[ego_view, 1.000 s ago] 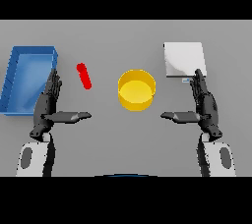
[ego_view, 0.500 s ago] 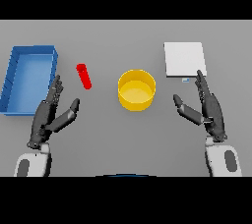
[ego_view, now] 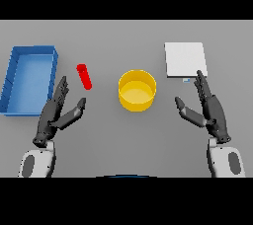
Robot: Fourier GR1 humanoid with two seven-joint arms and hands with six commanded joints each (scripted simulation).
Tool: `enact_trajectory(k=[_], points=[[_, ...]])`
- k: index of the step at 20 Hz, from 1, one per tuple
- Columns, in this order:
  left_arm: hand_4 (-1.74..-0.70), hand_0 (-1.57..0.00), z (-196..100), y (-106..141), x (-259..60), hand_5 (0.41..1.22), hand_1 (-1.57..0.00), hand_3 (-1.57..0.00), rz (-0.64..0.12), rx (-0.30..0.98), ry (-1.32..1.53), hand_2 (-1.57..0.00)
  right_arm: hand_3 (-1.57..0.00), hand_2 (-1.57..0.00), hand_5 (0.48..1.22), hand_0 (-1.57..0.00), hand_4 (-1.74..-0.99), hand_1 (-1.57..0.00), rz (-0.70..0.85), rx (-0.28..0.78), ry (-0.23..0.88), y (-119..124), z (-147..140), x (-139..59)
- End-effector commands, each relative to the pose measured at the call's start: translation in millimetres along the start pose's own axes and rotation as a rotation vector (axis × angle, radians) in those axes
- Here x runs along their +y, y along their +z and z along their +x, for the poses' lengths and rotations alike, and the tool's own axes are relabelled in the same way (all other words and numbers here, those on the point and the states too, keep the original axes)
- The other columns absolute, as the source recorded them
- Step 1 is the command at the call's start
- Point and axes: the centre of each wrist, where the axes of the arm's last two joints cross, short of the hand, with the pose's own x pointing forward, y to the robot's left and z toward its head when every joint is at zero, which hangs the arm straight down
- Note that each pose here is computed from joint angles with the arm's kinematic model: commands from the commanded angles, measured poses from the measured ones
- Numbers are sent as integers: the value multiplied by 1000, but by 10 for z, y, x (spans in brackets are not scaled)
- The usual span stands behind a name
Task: Pick up the red beaker and tilt it to pour out 1 green nut into yellow bowl. Pick up the yellow bowl and place it on the metallic measuring scale.
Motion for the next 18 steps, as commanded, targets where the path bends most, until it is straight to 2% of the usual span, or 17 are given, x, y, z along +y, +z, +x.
enact_trajectory(k=[1,12,18], points=[[-1193,1,11,-61,-10,658,1,1,8,-15,-10,1,1,1,624,1,-1292,1,0,-11,5,-2,1,-9],[-1228,1,-142,-827,-97,636,1,1,26,4,-34,1,1,1,628,1,-1298,1,-6,-4,11,2,-29,-38],[-1231,1,-143,-1111,-201,647,1,1,20,-2,-99,1,1,1,638,1,-1300,1,-21,0,41,-24,-15,-50]])
